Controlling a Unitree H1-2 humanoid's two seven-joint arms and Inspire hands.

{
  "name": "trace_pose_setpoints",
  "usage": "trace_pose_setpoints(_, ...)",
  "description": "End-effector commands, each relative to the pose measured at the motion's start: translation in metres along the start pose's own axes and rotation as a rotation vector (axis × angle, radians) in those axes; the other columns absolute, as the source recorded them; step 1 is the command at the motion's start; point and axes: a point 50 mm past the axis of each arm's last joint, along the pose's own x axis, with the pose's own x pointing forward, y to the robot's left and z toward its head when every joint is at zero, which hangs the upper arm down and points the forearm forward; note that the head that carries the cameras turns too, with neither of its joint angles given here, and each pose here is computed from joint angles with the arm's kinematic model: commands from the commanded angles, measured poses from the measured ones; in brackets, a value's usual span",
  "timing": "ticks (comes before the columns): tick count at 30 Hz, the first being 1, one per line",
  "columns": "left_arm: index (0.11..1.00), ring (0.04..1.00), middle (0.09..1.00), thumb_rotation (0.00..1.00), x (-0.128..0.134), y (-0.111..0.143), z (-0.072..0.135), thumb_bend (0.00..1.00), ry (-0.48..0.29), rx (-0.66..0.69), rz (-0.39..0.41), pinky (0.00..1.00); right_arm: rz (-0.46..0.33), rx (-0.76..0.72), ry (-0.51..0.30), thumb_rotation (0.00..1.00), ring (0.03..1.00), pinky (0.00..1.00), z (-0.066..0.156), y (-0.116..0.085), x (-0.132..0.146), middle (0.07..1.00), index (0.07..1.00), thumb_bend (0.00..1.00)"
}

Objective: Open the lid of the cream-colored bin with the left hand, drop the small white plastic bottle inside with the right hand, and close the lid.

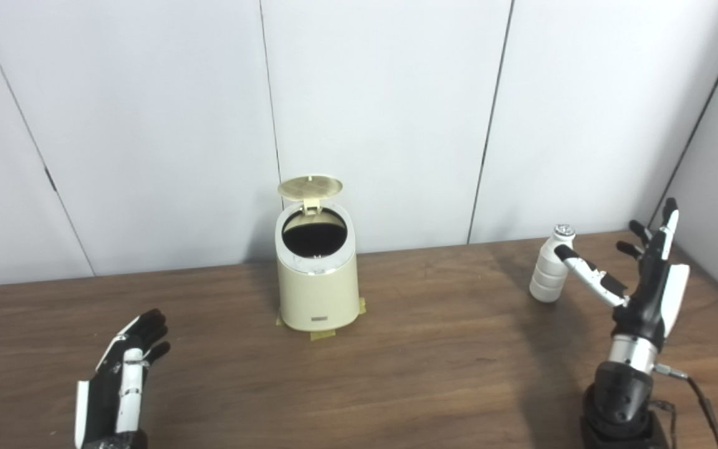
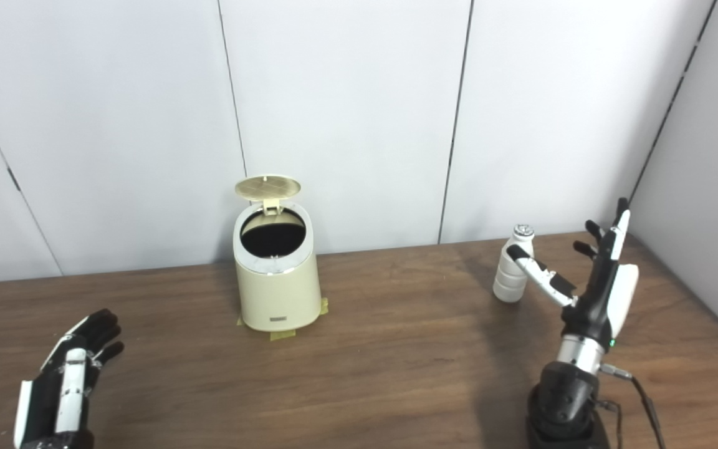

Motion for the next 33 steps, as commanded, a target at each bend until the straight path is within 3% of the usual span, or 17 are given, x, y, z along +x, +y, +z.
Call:
trace_pose_setpoints(1, 0.793, 0.826, 0.811, 0.76, 0.012, -0.004, 0.015, 0.21, -0.076, -0.002, -0.015, 0.8, 0.007, 0.031, -0.04, 0.33, 0.709, 0.56, 0.019, -0.001, 0.024, 0.996, 1.0, 0.86)
trace_pose_setpoints(3, 0.792, 0.825, 0.81, 0.76, 0.013, -0.005, 0.014, 0.2, -0.076, -0.003, -0.014, 0.79, 0.033, 0.003, -0.013, 0.36, 0.886, 0.76, 0.018, 0.0, 0.028, 0.989, 0.994, 0.87)
trace_pose_setpoints(9, 0.798, 0.833, 0.817, 0.76, 0.013, -0.005, 0.014, 0.2, -0.074, -0.005, -0.012, 0.8, 0.074, -0.041, 0.019, 0.38, 0.95, 0.86, 0.013, 0.007, 0.037, 0.967, 0.964, 0.89)
trace_pose_setpoints(18, 0.793, 0.831, 0.813, 0.75, 0.015, -0.006, 0.013, 0.19, -0.086, 0.004, -0.018, 0.78, 0.171, -0.124, 0.069, 0.42, 0.863, 0.74, 0.013, 0.017, 0.06, 0.904, 0.929, 0.9)
trace_pose_setpoints(23, 0.79, 0.827, 0.811, 0.75, 0.015, -0.007, 0.013, 0.18, -0.085, 0.0, -0.016, 0.78, 0.228, -0.125, 0.109, 0.38, 0.806, 0.68, 0.012, 0.021, 0.064, 0.866, 0.905, 0.88)
trace_pose_setpoints(33, 0.79, 0.833, 0.815, 0.74, 0.015, -0.006, 0.014, 0.18, -0.08, 0.005, -0.02, 0.79, 0.285, -0.163, 0.149, 0.37, 0.832, 0.71, 0.01, 0.028, 0.068, 0.888, 0.921, 0.88)
